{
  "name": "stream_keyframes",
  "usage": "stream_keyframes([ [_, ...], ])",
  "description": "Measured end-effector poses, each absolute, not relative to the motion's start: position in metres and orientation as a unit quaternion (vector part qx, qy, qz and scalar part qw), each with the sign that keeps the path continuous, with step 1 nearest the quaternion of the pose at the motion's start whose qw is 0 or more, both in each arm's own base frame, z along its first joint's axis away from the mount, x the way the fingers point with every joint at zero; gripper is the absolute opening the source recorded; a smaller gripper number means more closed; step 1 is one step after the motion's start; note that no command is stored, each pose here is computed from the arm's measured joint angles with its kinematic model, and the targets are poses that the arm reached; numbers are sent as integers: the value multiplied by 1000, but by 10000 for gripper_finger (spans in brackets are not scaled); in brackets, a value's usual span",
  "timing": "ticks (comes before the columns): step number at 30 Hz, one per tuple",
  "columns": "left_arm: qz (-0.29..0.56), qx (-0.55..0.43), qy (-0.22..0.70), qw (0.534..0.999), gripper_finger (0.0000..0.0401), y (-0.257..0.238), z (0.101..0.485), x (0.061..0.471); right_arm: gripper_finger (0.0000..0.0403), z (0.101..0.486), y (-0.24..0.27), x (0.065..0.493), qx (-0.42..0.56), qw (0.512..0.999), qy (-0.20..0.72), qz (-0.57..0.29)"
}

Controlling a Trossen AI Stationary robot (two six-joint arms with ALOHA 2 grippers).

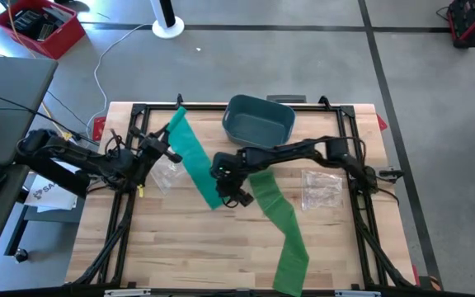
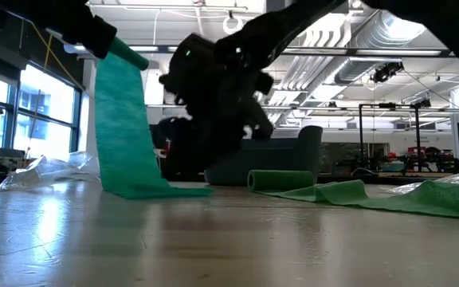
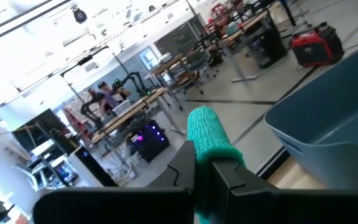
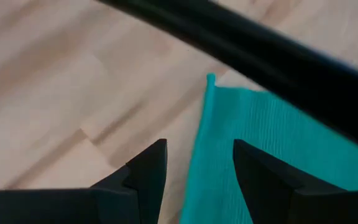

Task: Roll bandage
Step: Roll the light green bandage

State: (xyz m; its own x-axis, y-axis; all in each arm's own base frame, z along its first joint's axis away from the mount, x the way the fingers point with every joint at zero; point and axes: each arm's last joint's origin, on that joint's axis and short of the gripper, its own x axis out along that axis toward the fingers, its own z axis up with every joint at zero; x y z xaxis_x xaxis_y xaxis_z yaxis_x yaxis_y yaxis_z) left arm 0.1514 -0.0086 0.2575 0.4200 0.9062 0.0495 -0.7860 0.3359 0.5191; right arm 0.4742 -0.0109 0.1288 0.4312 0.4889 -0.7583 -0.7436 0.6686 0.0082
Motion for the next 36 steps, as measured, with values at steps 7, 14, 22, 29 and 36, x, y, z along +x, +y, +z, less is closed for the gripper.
stream_keyframes([
  [7, 527, 234, 121, 808, 7, -7, 258, 152, 167, 106, -19, 486, -119, 815, 403, 399],
  [14, 527, 224, 114, 812, 8, -7, 258, 152, 48, 105, -22, 483, -87, 812, 425, 390],
  [22, 526, 220, 114, 814, 9, -7, 255, 152, 5, 151, -20, 453, -58, 771, 496, 396],
  [29, 491, 210, 112, 838, 9, -9, 244, 156, 1, 240, 2, 401, -73, 764, 481, 424],
  [36, 468, 182, 119, 856, 9, -10, 231, 157, 1, 310, 37, 324, -97, 812, 409, 405],
])
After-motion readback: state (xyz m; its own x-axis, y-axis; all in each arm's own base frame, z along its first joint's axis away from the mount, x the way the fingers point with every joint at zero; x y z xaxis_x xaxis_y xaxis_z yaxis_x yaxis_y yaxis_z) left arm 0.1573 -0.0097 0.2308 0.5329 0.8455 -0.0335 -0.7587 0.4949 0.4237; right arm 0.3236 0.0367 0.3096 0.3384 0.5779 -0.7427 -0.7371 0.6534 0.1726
